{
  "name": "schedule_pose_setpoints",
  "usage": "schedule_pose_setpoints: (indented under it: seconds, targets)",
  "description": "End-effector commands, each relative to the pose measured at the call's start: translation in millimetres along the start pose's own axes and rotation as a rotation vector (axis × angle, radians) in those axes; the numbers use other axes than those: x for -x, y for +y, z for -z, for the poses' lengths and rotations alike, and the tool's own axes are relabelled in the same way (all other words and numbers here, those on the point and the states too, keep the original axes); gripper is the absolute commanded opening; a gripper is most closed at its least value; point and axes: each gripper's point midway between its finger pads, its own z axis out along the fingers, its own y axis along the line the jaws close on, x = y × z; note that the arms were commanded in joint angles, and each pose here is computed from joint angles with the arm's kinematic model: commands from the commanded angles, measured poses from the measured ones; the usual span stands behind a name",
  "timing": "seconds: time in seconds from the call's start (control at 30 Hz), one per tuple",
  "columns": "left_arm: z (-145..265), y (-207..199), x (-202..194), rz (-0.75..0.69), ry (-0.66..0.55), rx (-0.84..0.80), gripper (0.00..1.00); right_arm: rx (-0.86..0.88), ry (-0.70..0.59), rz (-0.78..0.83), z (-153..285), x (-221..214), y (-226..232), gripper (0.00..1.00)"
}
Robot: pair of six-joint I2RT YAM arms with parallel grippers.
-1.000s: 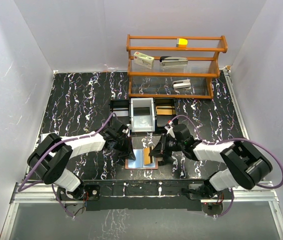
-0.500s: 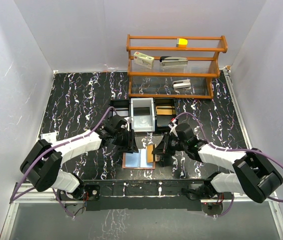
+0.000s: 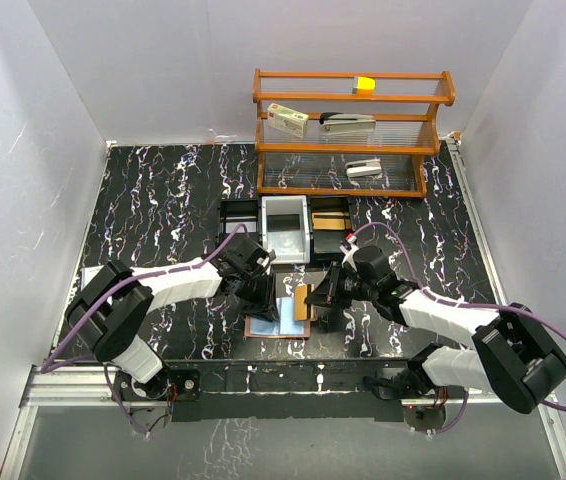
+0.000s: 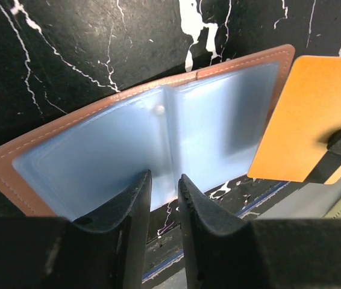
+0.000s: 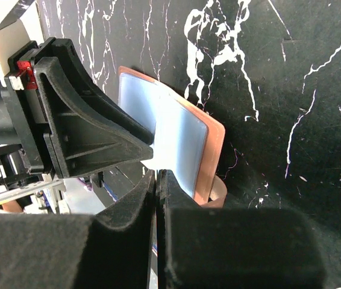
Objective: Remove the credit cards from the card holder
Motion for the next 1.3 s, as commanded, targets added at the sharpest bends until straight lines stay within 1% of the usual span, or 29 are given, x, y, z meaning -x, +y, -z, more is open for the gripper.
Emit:
schedule_pose_setpoints:
  seconds: [0.0, 0.1, 0.2, 0.27, 0.4, 0.47, 0.6, 0.7, 0.83, 0.93, 1.0, 1.13, 1.27]
  targets:
    - [4.5, 23.7, -2.7, -0.022, 0.008, 0.147, 0.24, 0.036, -0.067, 0.034, 5.2, 16.9, 16.1, 0.00]
    - [13.0, 20.5, 3.6, -0.036, -0.035, 0.145, 0.24, 0.025, -0.095, 0.066, 8.4, 23.1, 17.8, 0.00]
    - [23.2, 12.7, 10.1, -0.046, -0.079, 0.123, 0.27, 0.017, -0.135, 0.101, 13.6, 31.7, 22.1, 0.00]
    - [29.9, 4.7, 14.2, -0.054, -0.106, 0.094, 0.29, 0.014, -0.168, 0.154, 17.9, 38.4, 25.1, 0.00]
    - [44.9, -4.6, 21.1, -0.073, -0.159, 0.067, 0.33, 0.024, -0.260, 0.242, 30.6, 55.3, 37.0, 0.00]
    - [50.2, -4.3, 22.4, -0.081, -0.169, 0.078, 0.33, 0.028, -0.312, 0.295, 38.9, 64.2, 43.9, 0.00]
    - [68.8, -5.0, 23.3, -0.138, -0.198, 0.090, 0.35, -0.012, -0.452, 0.429, 63.2, 88.7, 54.1, 0.00]
    - [79.8, 4.2, 22.5, -0.158, -0.215, 0.143, 0.38, -0.015, -0.567, 0.601, 87.1, 105.1, 69.0, 0.00]
    - [97.1, 13.3, 29.0, -0.157, -0.288, 0.200, 0.47, -0.010, -0.721, 0.841, 119.7, 119.7, 89.1, 0.00]
    - [112.2, 18.4, 36.3, -0.154, -0.351, 0.239, 0.53, -0.002, -0.754, 1.055, 129.7, 116.8, 96.7, 0.00]
    - [124.8, 23.8, 43.4, -0.156, -0.399, 0.283, 0.59, -0.010, -0.744, 1.178, 130.7, 113.8, 97.4, 0.00]
    - [146.3, 34.1, 54.1, -0.161, -0.479, 0.352, 0.70, -0.055, -0.700, 1.351, 128.3, 114.3, 94.9, 0.00]
    - [163.7, 44.6, 64.5, -0.152, -0.542, 0.395, 0.89, -0.124, -0.660, 1.476, 123.4, 123.1, 91.1, 0.00]
